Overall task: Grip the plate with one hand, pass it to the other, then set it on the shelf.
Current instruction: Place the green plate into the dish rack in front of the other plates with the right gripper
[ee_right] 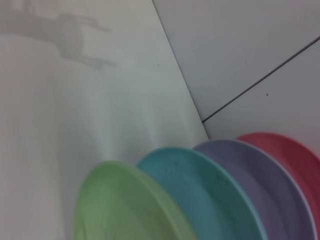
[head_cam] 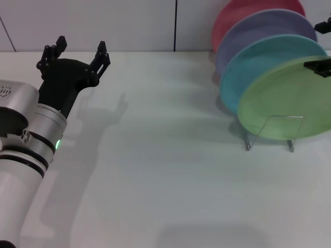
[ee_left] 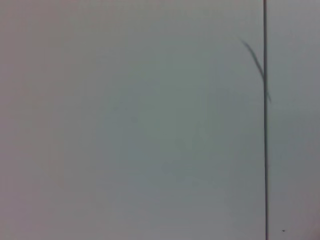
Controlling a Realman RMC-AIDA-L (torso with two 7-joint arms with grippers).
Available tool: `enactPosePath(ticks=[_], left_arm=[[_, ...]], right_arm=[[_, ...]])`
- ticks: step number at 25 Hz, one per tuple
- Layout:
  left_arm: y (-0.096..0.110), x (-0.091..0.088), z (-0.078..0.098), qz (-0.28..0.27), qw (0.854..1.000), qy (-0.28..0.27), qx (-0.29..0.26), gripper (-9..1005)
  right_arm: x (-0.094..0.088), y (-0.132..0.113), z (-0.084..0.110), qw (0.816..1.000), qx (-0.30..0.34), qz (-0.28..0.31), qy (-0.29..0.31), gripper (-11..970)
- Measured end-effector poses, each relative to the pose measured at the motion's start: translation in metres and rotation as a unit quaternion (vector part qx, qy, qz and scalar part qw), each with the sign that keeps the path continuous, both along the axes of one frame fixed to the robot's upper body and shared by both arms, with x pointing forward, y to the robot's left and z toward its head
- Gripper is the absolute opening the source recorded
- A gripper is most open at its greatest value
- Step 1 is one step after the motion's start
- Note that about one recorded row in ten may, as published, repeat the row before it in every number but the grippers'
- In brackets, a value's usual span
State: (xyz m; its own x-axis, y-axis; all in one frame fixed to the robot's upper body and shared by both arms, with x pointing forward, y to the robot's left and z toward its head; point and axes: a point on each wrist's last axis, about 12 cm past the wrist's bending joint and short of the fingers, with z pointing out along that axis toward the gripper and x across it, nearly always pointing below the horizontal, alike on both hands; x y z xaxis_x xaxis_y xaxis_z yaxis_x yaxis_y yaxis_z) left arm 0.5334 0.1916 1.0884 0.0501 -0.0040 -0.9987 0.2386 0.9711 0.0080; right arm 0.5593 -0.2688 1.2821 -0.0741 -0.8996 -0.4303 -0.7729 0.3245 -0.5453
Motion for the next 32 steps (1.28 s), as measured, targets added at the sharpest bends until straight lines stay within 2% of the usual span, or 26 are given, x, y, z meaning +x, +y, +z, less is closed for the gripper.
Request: enactPosePath(ticks=[8, 12, 25, 30, 32], left_arm=[[0.003, -0.001, -0.003, 0.004, 1.0, 0.004, 0.001, 844], [0.004, -0.001, -0.004, 0.006, 1.0, 0.006, 0.003, 844], [0.007, 0.001, -0.007, 0.008, 1.0, 0.011, -0.001, 846], [0.008, 0.0, -0.008, 0.009, 1.0, 0.013, -0.001, 845], [0.008, 0.0, -0.008, 0.009, 1.0, 0.013, 0.0, 845]], right_arm=[[0.002, 0.006, -0.008, 1.0, 0.002, 0.001, 0.023, 690], [0.002, 0.01, -0.019, 0.999, 0.005, -0.001, 0.054, 691], [-0.001, 0.022, -0.029, 0.996, 0.006, 0.005, 0.093, 691], [-0.005, 0.025, -0.015, 0.998, 0.007, 0.002, 0.058, 691], [-0.009, 0.028, 0.002, 1.0, 0.009, -0.003, 0.021, 691]])
